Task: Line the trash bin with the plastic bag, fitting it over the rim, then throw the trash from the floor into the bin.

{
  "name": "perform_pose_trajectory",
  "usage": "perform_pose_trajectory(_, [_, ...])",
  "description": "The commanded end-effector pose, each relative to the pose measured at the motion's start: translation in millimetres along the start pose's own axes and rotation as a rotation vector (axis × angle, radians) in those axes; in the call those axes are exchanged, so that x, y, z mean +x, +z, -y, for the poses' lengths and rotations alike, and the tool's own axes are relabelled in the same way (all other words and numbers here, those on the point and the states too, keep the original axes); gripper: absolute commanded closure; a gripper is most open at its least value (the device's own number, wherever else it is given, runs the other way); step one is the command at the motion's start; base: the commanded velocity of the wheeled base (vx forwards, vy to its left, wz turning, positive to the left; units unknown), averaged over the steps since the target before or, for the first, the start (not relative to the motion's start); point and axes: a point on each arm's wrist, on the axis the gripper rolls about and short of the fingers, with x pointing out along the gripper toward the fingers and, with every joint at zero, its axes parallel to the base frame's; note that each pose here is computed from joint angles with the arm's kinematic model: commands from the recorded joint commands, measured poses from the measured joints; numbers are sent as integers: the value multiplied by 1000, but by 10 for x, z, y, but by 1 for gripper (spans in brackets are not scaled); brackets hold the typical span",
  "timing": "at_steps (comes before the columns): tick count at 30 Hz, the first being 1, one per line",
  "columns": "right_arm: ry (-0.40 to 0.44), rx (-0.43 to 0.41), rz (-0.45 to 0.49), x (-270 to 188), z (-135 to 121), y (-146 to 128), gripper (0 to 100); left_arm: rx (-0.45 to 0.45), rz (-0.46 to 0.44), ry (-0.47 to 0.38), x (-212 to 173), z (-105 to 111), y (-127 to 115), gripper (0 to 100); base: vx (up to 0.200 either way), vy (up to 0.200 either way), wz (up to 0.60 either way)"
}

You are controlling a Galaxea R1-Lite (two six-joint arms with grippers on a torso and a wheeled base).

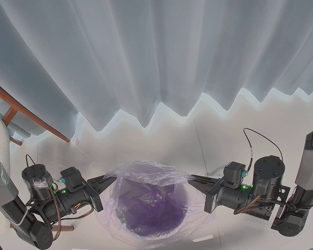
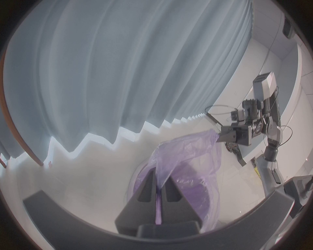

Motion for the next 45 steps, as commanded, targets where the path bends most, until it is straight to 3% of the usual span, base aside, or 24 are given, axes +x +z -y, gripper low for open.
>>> perform_pose_trajectory(1, [21, 62, 10, 11, -10, 3, 100, -42, 9, -17, -39, 80, -38, 100, 0, 0, 0])
perform_pose_trajectory(7, [72, 193, 34, 77, -9, 78, 100, -232, 23, -61, 6, 205, 37, 100, 0, 0, 0])
perform_pose_trajectory(16, [196, 401, 34, 186, 50, 192, 100, -359, 49, -61, 16, 150, 75, 100, 0, 0, 0])
perform_pose_trajectory(18, [231, 441, 50, 256, 81, 264, 100, -459, 70, -71, -4, 161, 151, 100, 0, 0, 0])
perform_pose_trajectory(20, [239, 460, 59, 291, 94, 287, 100, -491, 81, -82, -7, 165, 191, 100, 0, 0, 0])
perform_pose_trajectory(21, [238, 499, 74, 350, 140, 310, 100, -566, 90, -117, 2, 154, 247, 100, 0, 0, 0])
perform_pose_trajectory(22, [238, 499, 74, 350, 140, 310, 100, -566, 90, -117, 2, 154, 247, 100, 0, 0, 0])
perform_pose_trajectory(23, [228, 518, 88, 390, 201, 332, 100, -657, 92, -152, 15, 137, 285, 100, 0, 0, 0])
perform_pose_trajectory(26, [208, 523, 102, 455, 313, 329, 100, -777, 85, -185, 47, 117, 310, 100, 0, 0, 0])
perform_pose_trajectory(32, [176, 526, 114, 526, 461, 291, 100, -812, 71, -170, 116, 42, 222, 100, 0, 0, 0])
perform_pose_trajectory(38, [133, 526, 146, 640, 696, 263, 100, -853, 43, -140, 155, -184, 22, 100, 0, 0, 0])
perform_pose_trajectory(45, [125, 546, 153, 691, 763, 245, 100, -883, 21, -134, 232, -366, -153, 100, 0, 0, 0])
